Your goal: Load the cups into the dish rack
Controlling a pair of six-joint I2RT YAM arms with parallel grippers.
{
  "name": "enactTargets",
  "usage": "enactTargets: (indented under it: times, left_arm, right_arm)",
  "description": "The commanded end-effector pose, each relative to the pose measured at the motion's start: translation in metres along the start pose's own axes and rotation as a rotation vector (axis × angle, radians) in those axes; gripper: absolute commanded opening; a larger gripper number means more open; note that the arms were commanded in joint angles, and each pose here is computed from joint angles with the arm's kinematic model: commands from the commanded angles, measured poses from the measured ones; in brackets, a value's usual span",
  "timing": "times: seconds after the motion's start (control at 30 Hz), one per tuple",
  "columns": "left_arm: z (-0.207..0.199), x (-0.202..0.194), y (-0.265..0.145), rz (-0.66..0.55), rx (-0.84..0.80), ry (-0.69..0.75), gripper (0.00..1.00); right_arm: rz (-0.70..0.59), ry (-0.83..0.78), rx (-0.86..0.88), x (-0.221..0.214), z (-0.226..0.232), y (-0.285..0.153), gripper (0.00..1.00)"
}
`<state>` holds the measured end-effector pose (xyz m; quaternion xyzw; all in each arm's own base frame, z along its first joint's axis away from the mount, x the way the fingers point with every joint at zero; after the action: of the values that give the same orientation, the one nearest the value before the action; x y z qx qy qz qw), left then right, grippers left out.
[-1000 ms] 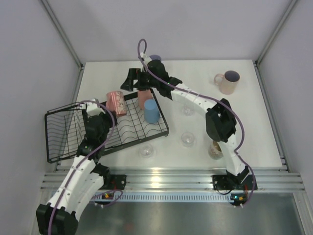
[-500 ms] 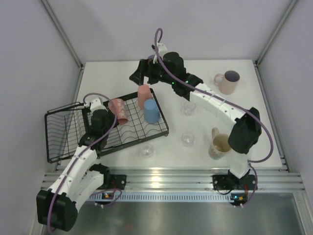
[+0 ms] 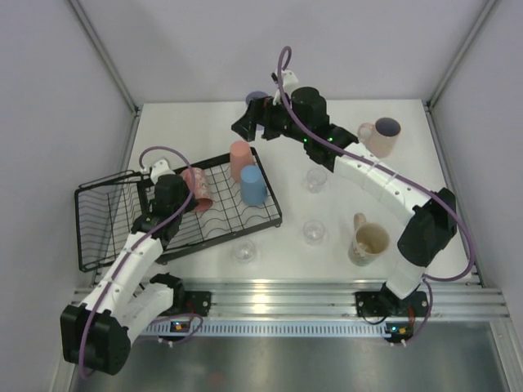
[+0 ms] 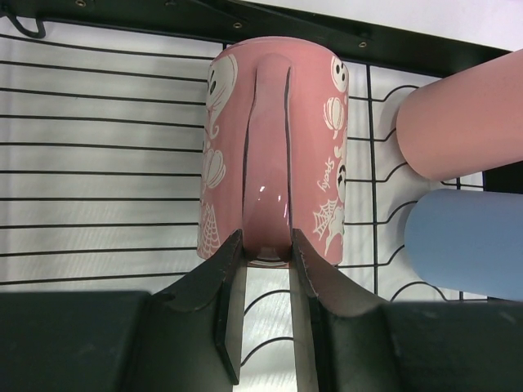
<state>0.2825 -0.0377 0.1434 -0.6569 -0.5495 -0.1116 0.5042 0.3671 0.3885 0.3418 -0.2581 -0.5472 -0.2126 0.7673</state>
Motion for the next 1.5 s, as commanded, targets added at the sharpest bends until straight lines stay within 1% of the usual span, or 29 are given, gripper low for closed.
enactTargets:
  times: [0.0, 0.07, 0.13, 0.17, 0.27, 0.3, 0.33, 0.37, 0.6, 0.7, 0.8, 0.87, 0.9, 0.97, 1.0, 1.03, 1.07, 1.23, 1.33, 1.47]
  left_arm:
    - [-0.034, 0.043, -0.009, -0.132, -0.096, -0.082, 0.13]
    - [-0.033, 0.041, -0.007, -0.122, -0.087, -0.087, 0.14]
    - [-0.031, 0.038, -0.005, -0.113, -0.078, -0.091, 0.17]
    - [-0.031, 0.037, -0.003, -0.108, -0.073, -0.093, 0.21]
    - [-0.029, 0.035, -0.002, -0.093, -0.057, -0.083, 0.26]
    - [-0.028, 0.037, -0.003, -0.103, -0.047, -0.083, 0.27]
    - [-0.027, 0.039, -0.004, -0.109, -0.043, -0.084, 0.31]
    - [-0.024, 0.039, -0.004, -0.111, -0.027, -0.083, 0.33]
    - [-0.022, 0.044, -0.007, -0.112, 0.01, -0.081, 0.42]
    - [-0.024, 0.052, -0.011, -0.126, 0.019, -0.082, 0.46]
    - [-0.026, 0.055, -0.01, -0.105, 0.047, -0.055, 0.49]
    - [-0.024, 0.049, -0.009, -0.061, 0.074, -0.029, 0.5]
    - [-0.026, 0.048, -0.006, -0.043, 0.083, -0.023, 0.53]
    - [-0.023, 0.043, -0.007, 0.003, 0.109, -0.005, 0.56]
    - [-0.023, 0.04, -0.004, 0.027, 0.127, 0.008, 0.62]
    - [-0.029, 0.047, -0.007, 0.029, 0.121, 0.016, 0.66]
    - [-0.028, 0.043, -0.008, 0.067, 0.14, 0.036, 0.66]
    - [-0.044, 0.053, -0.007, 0.149, 0.17, 0.103, 0.67]
    - [-0.048, 0.052, -0.006, 0.214, 0.191, 0.146, 0.66]
    - [-0.041, 0.052, -0.007, 0.275, 0.269, 0.202, 0.65]
  right_arm:
    - [-0.106, -0.029, 0.012, 0.037, 0.005, -0.022, 0.98]
    - [-0.113, -0.028, 0.004, 0.039, 0.001, -0.026, 0.98]
    - [-0.113, -0.026, -0.003, 0.038, -0.003, -0.027, 0.98]
    - [-0.111, -0.023, -0.007, 0.038, -0.005, -0.028, 0.99]
    - [-0.118, -0.02, -0.015, 0.04, -0.01, -0.033, 0.99]
    - [-0.114, -0.02, -0.017, 0.036, -0.012, -0.034, 0.99]
    - [-0.126, -0.023, -0.022, 0.04, -0.014, -0.036, 0.99]
    - [-0.121, -0.021, -0.028, 0.037, -0.016, -0.036, 0.99]
    - [-0.131, -0.003, -0.045, 0.039, -0.028, -0.044, 0.99]
    - [-0.136, -0.004, -0.05, 0.04, -0.03, -0.05, 0.99]
    - [-0.139, -0.002, -0.057, 0.04, -0.032, -0.055, 0.99]
    - [-0.137, -0.003, -0.061, 0.039, -0.034, -0.057, 0.99]
    - [-0.162, -0.009, -0.056, 0.044, -0.033, -0.059, 0.99]
    - [-0.165, -0.009, -0.06, 0.044, -0.035, -0.062, 0.99]
    - [-0.164, -0.014, -0.063, 0.044, -0.037, -0.064, 0.99]
    - [-0.17, -0.017, -0.064, 0.046, -0.037, -0.067, 0.99]
    - [-0.165, -0.017, -0.069, 0.044, -0.038, -0.068, 0.99]
    - [-0.186, -0.031, -0.084, 0.049, -0.043, -0.085, 0.99]
    - [-0.184, -0.036, -0.088, 0.05, -0.046, -0.092, 0.99]
    - [-0.201, -0.049, -0.085, 0.056, -0.046, -0.104, 0.99]
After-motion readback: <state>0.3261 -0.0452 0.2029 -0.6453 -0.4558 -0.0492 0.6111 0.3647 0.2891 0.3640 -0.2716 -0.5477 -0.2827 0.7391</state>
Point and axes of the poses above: each gripper's point midway between its finger pads, its own y axis out along the fingers, its own z axis along the line the jaws close on, x = y × z, the point moved 1 cm from there along -y, back along the fingers, and after that the axes turned 12 degrees about -y, right-handed, at the moved point
